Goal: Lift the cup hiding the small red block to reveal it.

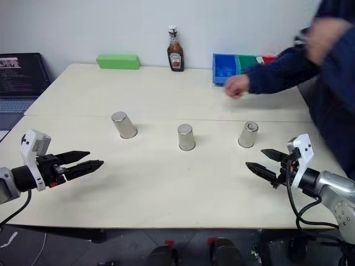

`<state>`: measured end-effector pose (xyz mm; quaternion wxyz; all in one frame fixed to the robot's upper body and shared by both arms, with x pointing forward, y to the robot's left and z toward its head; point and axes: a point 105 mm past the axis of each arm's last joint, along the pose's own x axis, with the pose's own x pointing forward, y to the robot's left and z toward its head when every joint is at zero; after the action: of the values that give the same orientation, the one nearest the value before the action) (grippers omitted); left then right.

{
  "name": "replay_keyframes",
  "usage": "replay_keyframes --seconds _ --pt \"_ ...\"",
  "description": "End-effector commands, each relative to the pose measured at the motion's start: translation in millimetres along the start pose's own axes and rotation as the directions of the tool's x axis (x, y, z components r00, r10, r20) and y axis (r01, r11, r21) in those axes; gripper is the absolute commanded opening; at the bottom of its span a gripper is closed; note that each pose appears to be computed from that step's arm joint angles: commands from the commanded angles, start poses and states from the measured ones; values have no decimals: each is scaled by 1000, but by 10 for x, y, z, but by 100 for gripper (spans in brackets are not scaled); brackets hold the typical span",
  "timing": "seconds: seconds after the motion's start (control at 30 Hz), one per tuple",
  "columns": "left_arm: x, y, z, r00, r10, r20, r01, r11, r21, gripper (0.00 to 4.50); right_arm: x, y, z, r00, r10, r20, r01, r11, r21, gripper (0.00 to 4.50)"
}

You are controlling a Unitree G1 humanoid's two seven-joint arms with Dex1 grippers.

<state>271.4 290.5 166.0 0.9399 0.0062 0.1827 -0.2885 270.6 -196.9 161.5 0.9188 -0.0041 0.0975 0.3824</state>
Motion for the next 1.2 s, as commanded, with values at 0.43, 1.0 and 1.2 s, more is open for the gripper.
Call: replay_keyframes --seconds 0.43,1.0,1.2 --pt "782 -650 128 969 -193 151 147 951 271 444 124 674 424 957 231 175 -183 950 -253 450" --pt "2077 -925 273 935 -231 270 146 942 301 444 41 615 382 973 136 189 -97 974 -202 450" --pt "2299 -1056 294 921 -293 257 205 925 319 444 33 601 418 973 114 202 -73 977 -202 450"
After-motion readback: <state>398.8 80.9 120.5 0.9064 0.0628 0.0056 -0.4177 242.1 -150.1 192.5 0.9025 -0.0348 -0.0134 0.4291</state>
